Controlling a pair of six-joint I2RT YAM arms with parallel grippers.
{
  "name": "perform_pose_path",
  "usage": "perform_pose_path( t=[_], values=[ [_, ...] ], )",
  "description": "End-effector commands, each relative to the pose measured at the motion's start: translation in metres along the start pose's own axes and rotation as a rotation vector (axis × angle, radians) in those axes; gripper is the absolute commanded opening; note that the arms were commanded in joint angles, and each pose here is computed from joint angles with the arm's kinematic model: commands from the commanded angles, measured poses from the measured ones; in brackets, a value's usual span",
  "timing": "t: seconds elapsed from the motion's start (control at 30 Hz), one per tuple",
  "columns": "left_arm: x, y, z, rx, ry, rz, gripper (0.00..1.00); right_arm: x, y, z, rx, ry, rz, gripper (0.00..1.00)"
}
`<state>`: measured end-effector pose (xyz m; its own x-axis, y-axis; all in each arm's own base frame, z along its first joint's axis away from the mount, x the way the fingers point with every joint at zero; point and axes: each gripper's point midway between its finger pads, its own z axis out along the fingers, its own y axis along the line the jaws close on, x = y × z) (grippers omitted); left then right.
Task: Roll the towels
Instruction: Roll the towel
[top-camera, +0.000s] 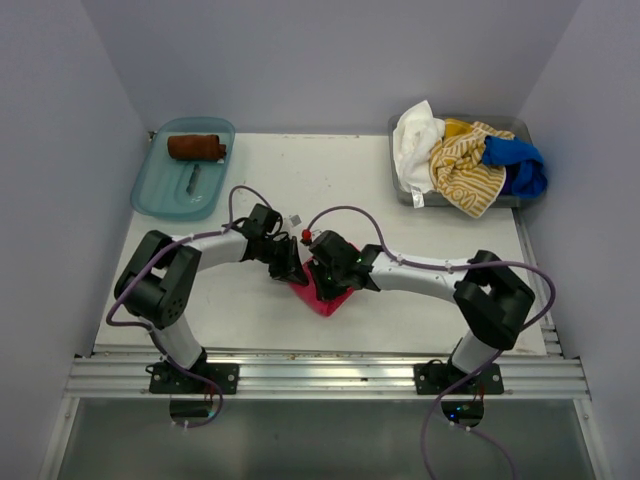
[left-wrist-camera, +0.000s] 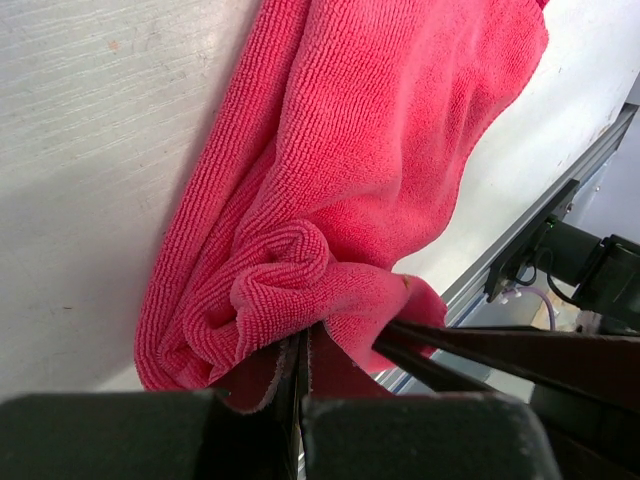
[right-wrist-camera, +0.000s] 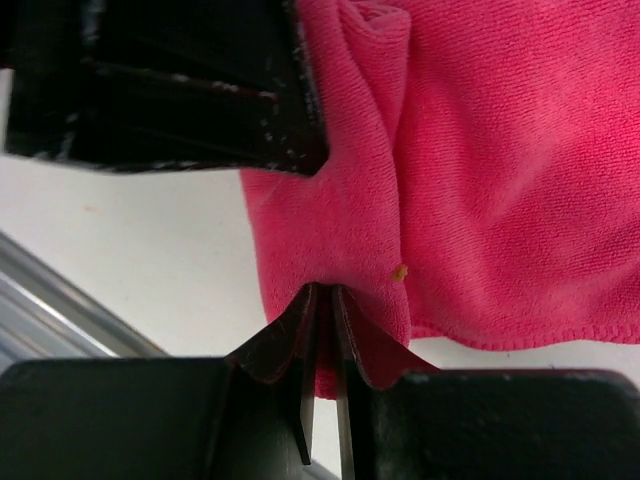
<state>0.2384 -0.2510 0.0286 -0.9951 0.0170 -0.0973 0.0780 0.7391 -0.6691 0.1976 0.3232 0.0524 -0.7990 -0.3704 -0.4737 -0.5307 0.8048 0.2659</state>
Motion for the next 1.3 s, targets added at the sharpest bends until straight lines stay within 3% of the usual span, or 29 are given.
perform_pose_path(
  t=[0.0,0.13,0.4,0.83,1.03,1.17,1.27],
  values=[
    [0.017,0.047,0.008,-0.190,0.013,-0.023,0.00,0.003,-0.024,0.012,0.121,0.004,-0.008,0.14],
    [0.013,0.038,0.000,-0.183,0.003,-0.001,0.00,0.028,-0.036,0.034,0.147,0.074,0.011,0.12],
    [-0.013,0.010,-0.030,-0.146,-0.095,0.057,0.00,0.049,-0.044,0.041,0.143,0.092,0.032,0.10],
    [-0.033,0.020,-0.025,-0.159,-0.136,0.019,0.00,0.047,-0.042,0.036,0.131,0.083,0.029,0.09],
    [-0.028,0.046,-0.002,-0.212,-0.082,-0.048,0.00,0.051,-0.043,0.040,0.124,0.088,0.052,0.09],
    [-0.029,0.033,-0.025,-0.207,-0.155,-0.034,0.00,0.055,-0.046,0.041,0.099,0.067,0.089,0.09],
    [-0.029,0.027,-0.047,-0.245,-0.212,-0.029,0.12,0.057,-0.039,0.041,0.028,0.057,0.117,0.09]
  ],
)
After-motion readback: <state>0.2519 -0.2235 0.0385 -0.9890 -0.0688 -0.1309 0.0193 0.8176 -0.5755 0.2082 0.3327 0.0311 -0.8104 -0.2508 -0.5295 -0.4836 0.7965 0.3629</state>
